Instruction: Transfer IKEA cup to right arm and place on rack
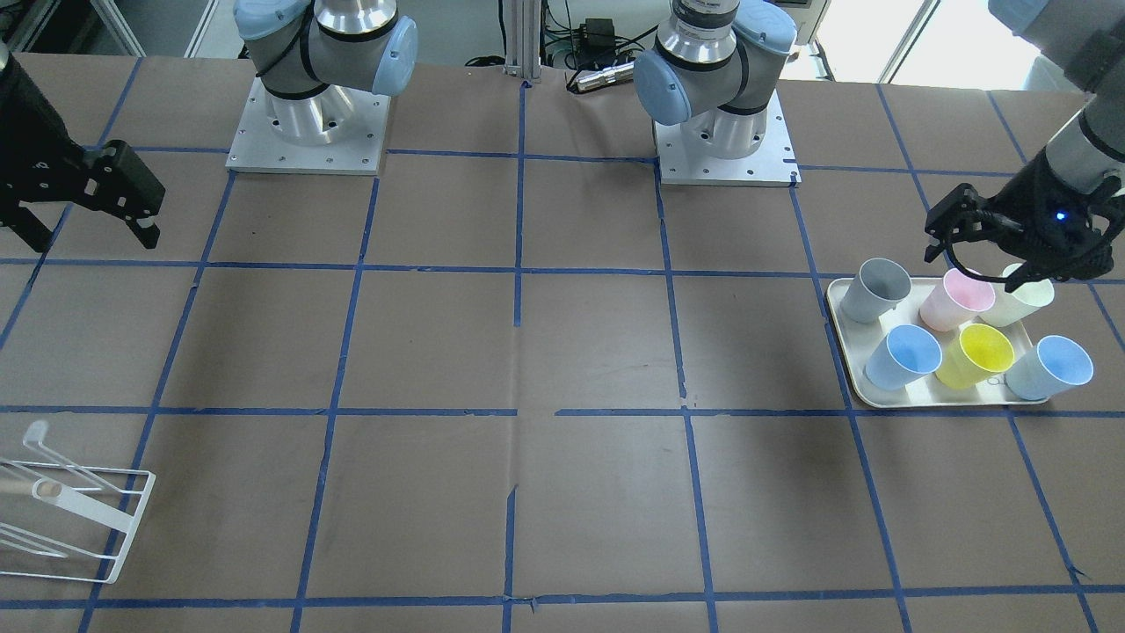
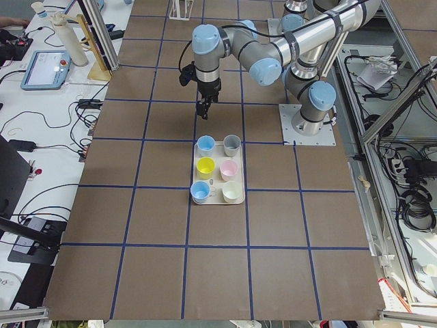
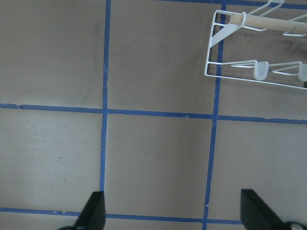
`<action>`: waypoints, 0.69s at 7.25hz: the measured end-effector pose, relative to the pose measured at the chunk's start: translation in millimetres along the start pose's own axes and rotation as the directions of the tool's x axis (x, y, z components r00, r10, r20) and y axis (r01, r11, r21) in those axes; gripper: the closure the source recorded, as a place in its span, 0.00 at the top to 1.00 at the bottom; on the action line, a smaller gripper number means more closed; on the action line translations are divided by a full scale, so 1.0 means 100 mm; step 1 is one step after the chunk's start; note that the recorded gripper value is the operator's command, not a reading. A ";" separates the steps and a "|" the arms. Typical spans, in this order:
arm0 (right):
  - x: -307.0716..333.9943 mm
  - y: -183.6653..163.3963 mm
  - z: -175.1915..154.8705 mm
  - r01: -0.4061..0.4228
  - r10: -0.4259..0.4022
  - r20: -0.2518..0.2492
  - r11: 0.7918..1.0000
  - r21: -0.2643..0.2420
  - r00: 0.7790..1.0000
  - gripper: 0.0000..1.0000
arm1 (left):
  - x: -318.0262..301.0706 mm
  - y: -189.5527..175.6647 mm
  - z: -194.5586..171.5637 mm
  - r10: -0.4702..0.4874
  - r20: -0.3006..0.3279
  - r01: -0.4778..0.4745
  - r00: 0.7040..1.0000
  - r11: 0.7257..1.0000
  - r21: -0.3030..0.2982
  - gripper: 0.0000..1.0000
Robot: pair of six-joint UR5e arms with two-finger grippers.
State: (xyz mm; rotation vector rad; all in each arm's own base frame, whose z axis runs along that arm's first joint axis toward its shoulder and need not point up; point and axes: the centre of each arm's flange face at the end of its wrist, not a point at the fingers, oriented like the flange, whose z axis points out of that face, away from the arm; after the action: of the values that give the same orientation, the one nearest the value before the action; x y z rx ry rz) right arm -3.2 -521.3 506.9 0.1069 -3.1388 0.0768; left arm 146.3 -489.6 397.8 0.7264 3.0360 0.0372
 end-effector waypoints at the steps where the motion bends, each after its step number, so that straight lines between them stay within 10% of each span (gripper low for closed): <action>1: 0.14 0.02 0.01 -0.004 0.004 0.002 1.000 -0.005 1.000 1.00 | -0.12 0.00 0.21 0.021 0.007 -0.021 1.000 1.000 0.005 1.00; 5: 0.54 0.16 0.08 -0.073 0.076 0.033 0.994 -0.086 0.997 1.00 | -0.31 0.07 1.00 0.085 0.002 -0.085 0.996 0.996 0.006 0.83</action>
State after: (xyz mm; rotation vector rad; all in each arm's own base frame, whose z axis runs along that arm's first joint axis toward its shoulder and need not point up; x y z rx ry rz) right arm -58.4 -509.3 498.3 -0.0090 -3.1766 -0.0589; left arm 179.8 -495.3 298.8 0.8555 3.0029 0.0280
